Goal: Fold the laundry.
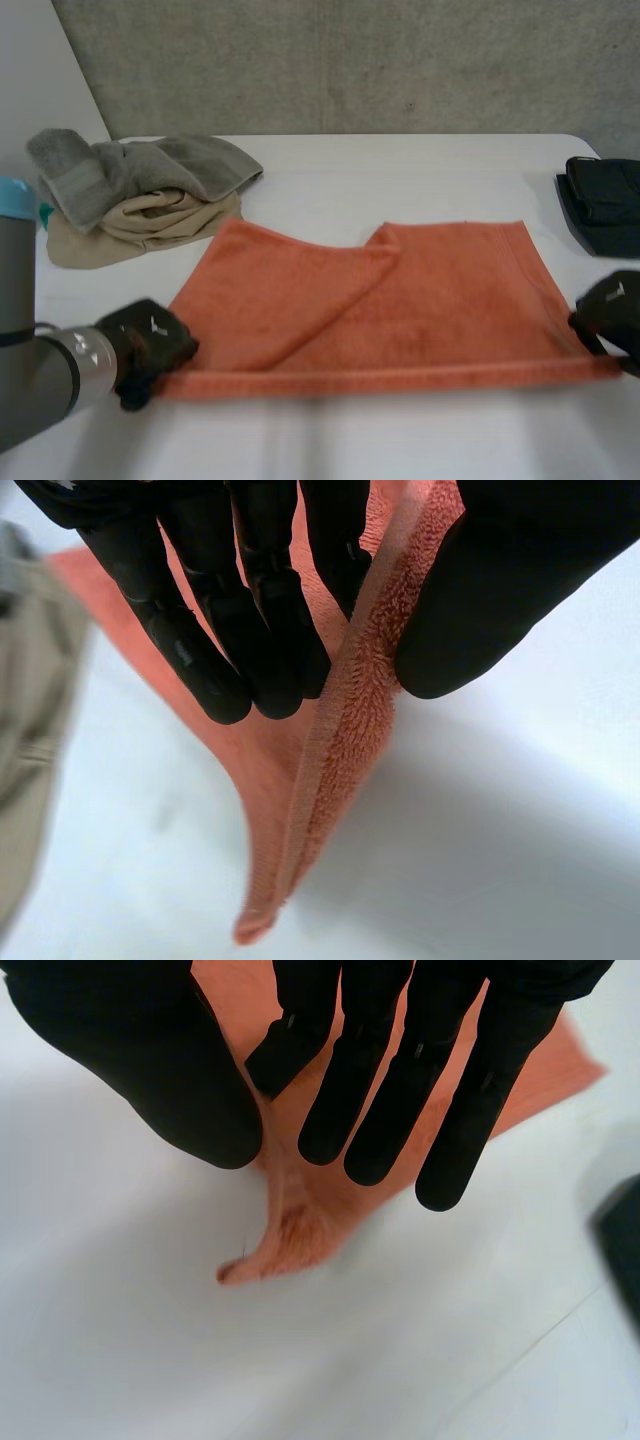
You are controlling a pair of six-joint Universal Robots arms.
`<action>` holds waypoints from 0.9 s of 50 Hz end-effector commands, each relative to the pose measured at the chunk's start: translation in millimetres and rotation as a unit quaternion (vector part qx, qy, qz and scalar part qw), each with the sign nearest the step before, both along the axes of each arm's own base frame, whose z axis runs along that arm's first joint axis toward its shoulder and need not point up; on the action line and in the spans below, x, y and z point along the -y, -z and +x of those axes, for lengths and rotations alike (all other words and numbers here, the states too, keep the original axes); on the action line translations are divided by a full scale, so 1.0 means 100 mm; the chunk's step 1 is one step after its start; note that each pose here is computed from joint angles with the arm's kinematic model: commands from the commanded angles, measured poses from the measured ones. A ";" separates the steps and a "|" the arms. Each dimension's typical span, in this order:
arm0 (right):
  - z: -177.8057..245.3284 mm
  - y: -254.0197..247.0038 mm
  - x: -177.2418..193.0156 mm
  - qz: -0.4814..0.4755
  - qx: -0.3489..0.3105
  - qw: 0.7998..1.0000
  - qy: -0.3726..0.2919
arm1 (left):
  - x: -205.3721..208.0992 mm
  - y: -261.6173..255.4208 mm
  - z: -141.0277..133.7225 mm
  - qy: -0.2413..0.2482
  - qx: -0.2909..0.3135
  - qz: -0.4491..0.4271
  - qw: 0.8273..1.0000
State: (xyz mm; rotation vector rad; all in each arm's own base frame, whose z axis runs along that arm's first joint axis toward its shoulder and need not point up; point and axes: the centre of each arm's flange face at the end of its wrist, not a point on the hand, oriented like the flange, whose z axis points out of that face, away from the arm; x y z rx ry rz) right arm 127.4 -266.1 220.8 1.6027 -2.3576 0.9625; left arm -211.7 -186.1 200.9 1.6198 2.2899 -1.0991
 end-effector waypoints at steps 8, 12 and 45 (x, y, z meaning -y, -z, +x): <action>0.17 0.23 0.32 -0.075 -0.068 0.994 -0.042 | 0.72 -0.11 -0.35 0.000 -0.014 -0.106 0.994; 0.31 0.04 0.70 -0.187 -0.035 0.982 -0.017 | 1.21 -0.38 -0.52 -0.003 -0.067 -0.211 0.975; 0.35 -0.63 1.06 -0.394 0.236 0.881 0.113 | 1.39 -1.08 -0.47 -0.019 -0.216 -0.416 0.883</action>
